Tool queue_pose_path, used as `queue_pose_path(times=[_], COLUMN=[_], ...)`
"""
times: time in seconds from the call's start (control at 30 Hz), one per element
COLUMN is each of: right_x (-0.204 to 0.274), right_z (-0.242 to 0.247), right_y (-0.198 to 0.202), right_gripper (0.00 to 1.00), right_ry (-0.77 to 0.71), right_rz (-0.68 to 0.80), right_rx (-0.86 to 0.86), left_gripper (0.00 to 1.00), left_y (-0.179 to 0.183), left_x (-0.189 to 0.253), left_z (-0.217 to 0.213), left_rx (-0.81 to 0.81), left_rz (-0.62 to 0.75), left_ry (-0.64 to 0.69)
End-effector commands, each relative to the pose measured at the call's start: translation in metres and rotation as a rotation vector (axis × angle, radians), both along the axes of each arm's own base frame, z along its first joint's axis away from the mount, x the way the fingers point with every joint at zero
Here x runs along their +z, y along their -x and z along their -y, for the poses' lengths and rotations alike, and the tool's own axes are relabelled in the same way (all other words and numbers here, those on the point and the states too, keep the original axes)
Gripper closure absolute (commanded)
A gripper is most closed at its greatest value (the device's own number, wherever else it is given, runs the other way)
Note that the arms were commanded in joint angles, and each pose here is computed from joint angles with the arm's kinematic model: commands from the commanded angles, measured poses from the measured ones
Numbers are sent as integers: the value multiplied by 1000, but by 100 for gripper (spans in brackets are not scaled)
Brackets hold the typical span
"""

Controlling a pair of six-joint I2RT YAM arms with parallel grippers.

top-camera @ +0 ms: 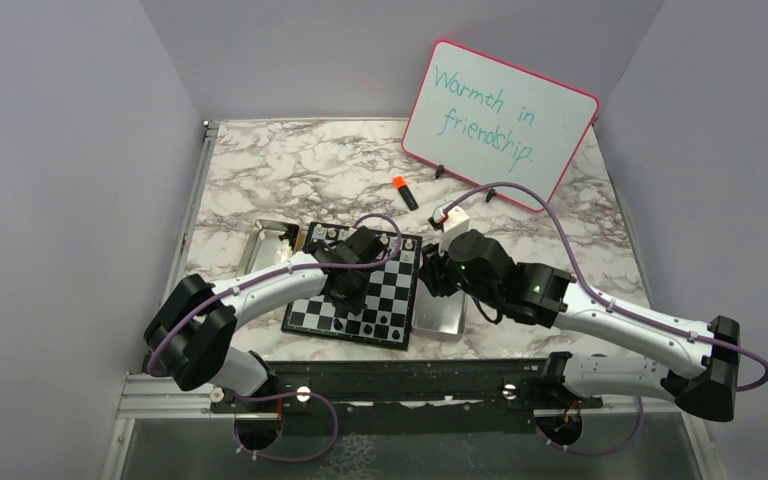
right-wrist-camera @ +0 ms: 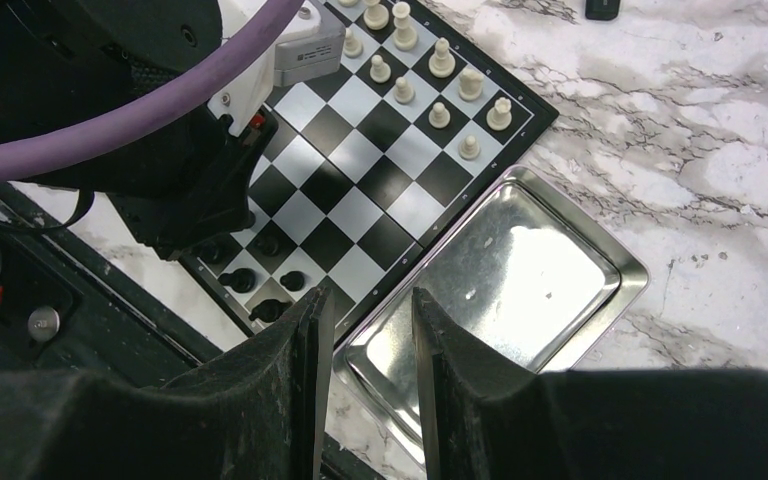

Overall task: Set up the chess pieces on the board
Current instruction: Place the chess piece on the chessboard.

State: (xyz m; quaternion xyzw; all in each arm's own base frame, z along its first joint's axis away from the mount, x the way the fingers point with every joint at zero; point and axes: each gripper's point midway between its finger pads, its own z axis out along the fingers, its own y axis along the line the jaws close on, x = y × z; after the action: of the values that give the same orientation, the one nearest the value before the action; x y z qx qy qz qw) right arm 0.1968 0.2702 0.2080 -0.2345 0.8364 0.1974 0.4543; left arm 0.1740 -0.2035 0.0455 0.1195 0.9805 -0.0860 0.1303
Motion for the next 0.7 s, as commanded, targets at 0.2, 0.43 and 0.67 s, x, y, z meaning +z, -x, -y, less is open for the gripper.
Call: queue_pose_path(times=[0.2,0.43,0.67], right_x=[-1,-2,0], right_z=[-7,-7,-9], right_y=[-1,-1,-1], right_gripper=[61,61,60], right_ry=[-19,-14,-19], right_rz=[6,2,3], right_rx=[2,4,11], left_gripper=[81,73,70], left_y=[5,2,-12], left_x=[4,9,24], left_z=[-1,3,10], left_rx=[-4,-6,5], left_rz=[-4,7,63], left_ry=[3,16,38])
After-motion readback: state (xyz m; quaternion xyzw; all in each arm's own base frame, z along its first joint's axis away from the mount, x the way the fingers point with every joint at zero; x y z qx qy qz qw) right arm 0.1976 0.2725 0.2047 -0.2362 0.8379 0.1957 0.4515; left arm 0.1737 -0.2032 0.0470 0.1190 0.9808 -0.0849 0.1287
